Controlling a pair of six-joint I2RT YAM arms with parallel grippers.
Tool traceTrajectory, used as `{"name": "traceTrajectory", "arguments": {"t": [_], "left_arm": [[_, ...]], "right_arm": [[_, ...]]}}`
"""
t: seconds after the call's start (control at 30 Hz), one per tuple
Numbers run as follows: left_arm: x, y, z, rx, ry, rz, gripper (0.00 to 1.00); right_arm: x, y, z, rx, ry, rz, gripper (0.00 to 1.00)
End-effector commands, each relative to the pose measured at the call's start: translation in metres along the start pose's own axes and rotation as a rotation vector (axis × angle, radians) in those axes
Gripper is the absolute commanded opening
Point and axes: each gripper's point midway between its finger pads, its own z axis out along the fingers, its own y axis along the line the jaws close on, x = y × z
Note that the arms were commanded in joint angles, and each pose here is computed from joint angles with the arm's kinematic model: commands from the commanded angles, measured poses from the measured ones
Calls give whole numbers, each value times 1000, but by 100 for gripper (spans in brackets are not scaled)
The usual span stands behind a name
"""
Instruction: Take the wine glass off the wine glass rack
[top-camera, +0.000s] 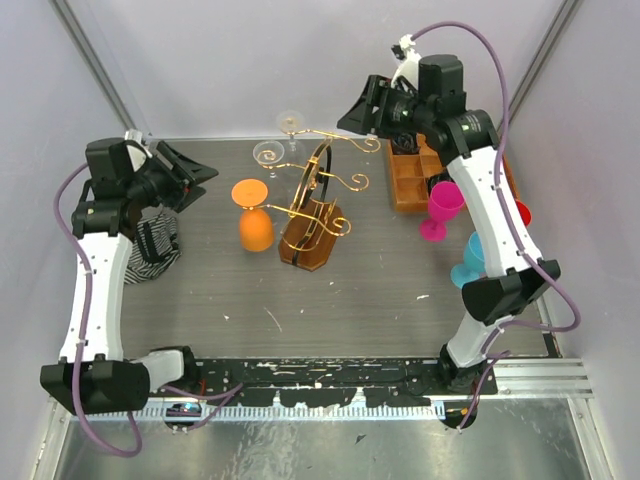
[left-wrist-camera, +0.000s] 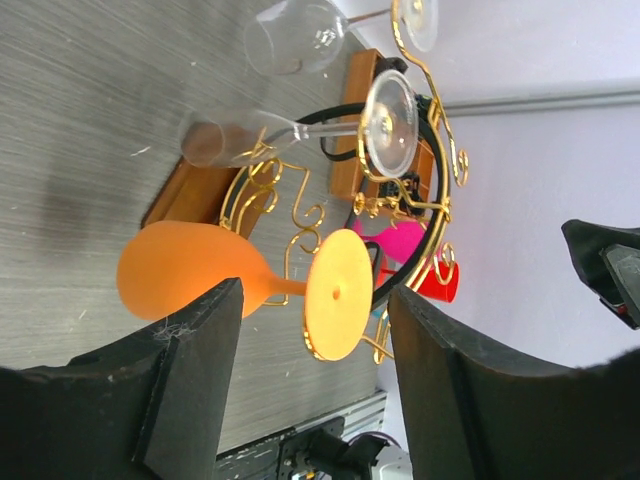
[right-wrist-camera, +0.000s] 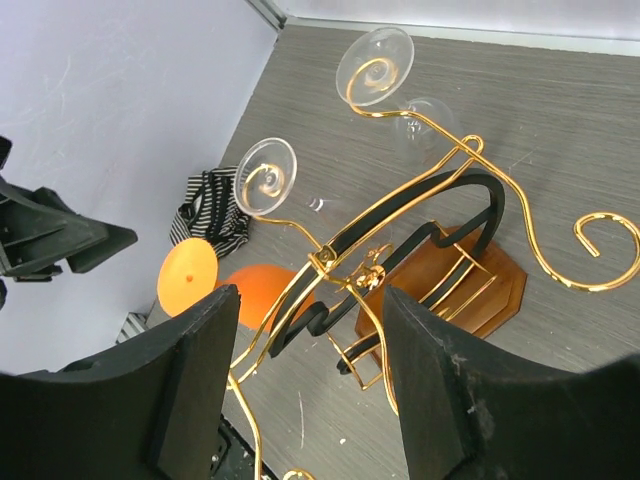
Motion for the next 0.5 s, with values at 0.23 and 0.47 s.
{"name": "traceTrajectory", "arguments": {"t": [0.23,0.47], "left_arm": [[27,-31,19,92,88,93,71],[39,-27,33,62,118,126,72]], "right_arm": [[-9,6,-38,-35,-51,-33,65],[-11,-2,-50,-20,-66,-22,65]]}}
